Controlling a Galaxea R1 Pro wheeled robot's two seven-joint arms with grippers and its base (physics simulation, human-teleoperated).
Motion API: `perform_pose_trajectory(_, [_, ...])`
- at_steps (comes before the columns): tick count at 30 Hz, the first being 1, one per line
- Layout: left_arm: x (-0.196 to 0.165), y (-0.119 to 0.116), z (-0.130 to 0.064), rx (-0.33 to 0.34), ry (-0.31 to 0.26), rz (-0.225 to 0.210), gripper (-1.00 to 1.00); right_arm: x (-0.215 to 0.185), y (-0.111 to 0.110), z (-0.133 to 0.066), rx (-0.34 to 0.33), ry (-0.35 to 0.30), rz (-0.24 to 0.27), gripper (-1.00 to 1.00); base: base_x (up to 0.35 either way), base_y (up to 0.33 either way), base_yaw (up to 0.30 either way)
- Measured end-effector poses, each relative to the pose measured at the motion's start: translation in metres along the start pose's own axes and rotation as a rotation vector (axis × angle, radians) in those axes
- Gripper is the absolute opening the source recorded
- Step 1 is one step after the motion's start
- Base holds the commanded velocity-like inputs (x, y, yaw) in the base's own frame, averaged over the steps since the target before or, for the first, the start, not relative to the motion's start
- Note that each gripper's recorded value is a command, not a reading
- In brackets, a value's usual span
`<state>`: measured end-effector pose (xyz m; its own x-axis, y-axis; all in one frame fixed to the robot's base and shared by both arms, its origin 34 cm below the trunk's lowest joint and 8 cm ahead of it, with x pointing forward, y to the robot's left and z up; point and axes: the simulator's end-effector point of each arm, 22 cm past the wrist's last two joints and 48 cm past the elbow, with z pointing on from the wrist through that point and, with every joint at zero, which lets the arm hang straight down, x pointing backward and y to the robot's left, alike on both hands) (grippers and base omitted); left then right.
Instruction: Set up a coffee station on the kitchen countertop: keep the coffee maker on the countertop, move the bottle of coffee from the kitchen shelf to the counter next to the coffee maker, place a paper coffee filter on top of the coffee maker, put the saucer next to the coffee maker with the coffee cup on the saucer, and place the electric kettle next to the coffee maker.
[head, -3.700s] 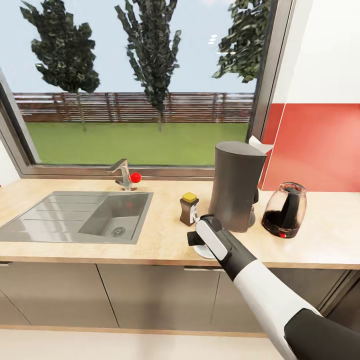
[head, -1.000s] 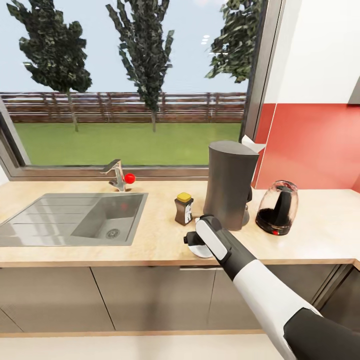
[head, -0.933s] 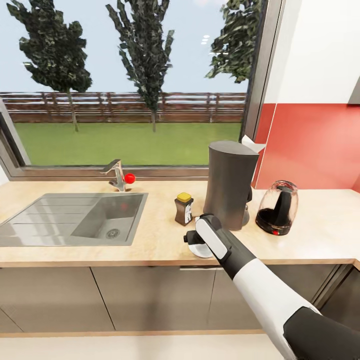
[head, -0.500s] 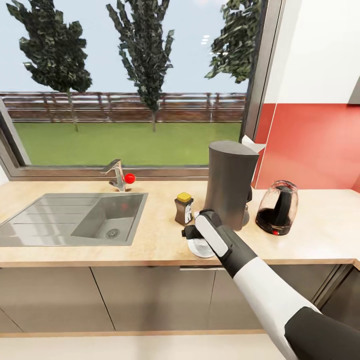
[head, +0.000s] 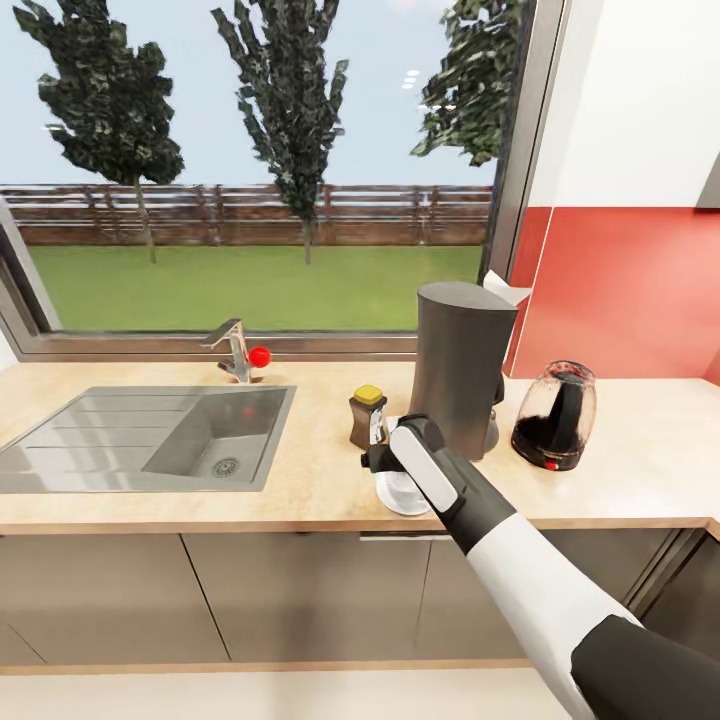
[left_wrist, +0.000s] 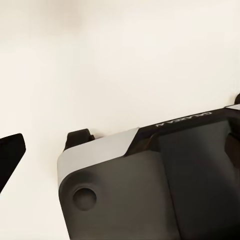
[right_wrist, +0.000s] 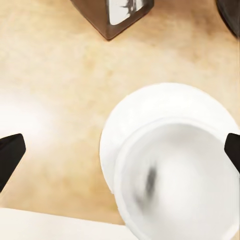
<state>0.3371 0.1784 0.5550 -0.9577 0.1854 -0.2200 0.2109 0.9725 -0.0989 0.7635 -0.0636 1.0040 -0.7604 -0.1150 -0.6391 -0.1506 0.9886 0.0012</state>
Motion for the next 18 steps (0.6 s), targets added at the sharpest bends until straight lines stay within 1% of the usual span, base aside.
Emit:
perform_pose_trajectory(3, [0.000,0.000,0.000,0.000,0.000,0.001,1.00,-0.004,0.002,-0.003,-0.005,-0.012,-0.001,1.00,0.000,-0.018,0.000])
perform_pose_trajectory(6, [0.000,0.000,0.000,0.000,0.001,0.001,1.00,-0.006,0.003,-0.005,-0.008,-0.019,-0.001,1.00,0.000,-0.192,0.000])
perform_pose_trajectory(10, [0.000,0.000,0.000,-0.001,0.001,0.001,1.00,-0.009,0.004,-0.008,-0.013,-0.029,-0.002,1.00,0.000,-0.275,0.000])
perform_pose_trajectory(14, [0.000,0.000,0.000,-0.001,0.001,0.001,1.00,-0.019,0.009,-0.017,-0.026,-0.062,-0.004,1.00,0.000,-0.296,0.000])
perform_pose_trajectory(18, [0.000,0.000,0.000,-0.001,0.001,0.001,1.00,-0.021,0.010,-0.019,-0.029,-0.069,-0.005,1.00,0.000,-0.301,0.000])
